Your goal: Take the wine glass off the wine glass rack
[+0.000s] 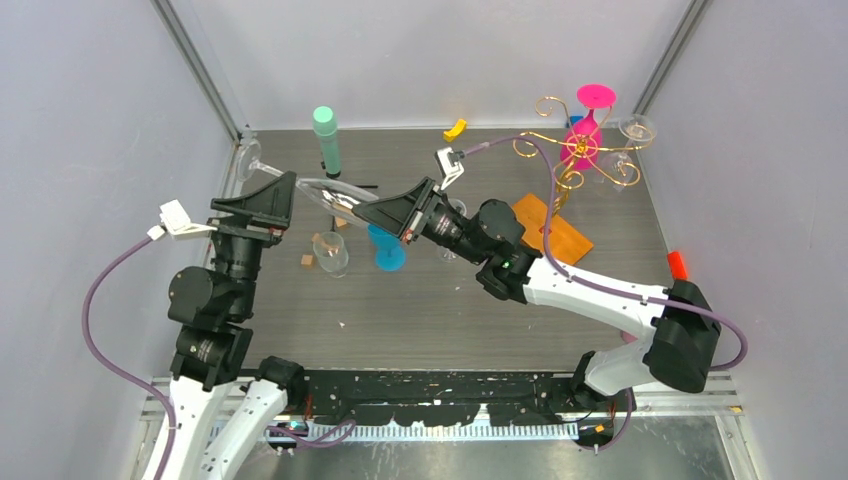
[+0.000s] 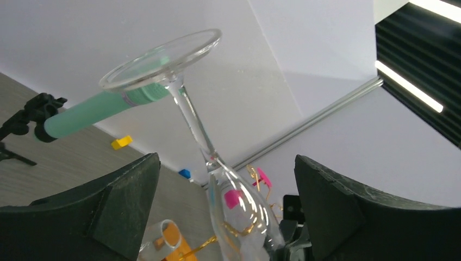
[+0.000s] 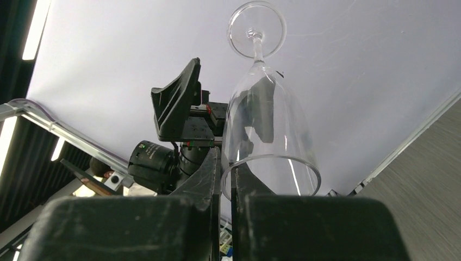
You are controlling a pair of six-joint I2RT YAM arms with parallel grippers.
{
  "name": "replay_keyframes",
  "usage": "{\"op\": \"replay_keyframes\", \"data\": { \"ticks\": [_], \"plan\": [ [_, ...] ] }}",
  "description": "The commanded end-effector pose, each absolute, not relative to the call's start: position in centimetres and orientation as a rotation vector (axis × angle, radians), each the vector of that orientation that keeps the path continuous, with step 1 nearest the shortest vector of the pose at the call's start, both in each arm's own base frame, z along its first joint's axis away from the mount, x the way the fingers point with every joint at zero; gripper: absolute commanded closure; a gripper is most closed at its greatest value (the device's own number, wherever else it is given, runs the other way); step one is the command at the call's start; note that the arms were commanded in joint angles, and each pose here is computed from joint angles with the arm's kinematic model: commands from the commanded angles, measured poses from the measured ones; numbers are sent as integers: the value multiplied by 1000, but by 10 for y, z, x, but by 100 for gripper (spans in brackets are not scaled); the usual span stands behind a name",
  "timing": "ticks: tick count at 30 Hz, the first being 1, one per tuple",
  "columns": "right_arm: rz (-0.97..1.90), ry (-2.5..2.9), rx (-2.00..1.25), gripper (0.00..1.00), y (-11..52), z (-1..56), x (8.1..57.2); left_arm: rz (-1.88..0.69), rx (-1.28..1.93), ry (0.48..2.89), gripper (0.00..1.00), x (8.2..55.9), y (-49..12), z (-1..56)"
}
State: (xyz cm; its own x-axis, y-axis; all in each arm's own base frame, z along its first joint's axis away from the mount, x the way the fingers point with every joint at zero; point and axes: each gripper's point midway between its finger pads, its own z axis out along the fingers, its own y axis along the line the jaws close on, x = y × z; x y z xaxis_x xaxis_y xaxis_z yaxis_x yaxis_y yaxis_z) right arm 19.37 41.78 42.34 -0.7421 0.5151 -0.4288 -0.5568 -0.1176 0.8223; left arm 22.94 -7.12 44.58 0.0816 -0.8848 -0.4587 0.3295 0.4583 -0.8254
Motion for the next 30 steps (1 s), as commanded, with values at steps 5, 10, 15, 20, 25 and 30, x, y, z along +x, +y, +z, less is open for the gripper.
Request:
{"op": "replay_keyframes", "data": {
  "ticks": [5, 10, 15, 20, 25, 30],
  "plan": [
    [1789, 1341, -85, 100, 386, 476, 190, -924, -224, 1324, 0, 198, -104, 423],
    [1603, 1511, -155, 100, 373, 450, 188, -1005, 408, 1298, 0, 137, -159, 418],
    [1455, 1646, -288, 100, 355, 431, 175, -1048, 654, 1312, 0, 111, -175, 405],
    [1347, 1909, -500, 100, 349, 386, 150, -1056, 811, 1283, 0, 99, -182, 400],
    [1077, 2148, -579, 100, 320, 342, 150, -1081, 875, 1305, 0, 100, -188, 392],
    [730, 2332, -570, 100, 274, 299, 157, -1019, 806, 1340, 0, 118, -184, 382]
  ]
}}
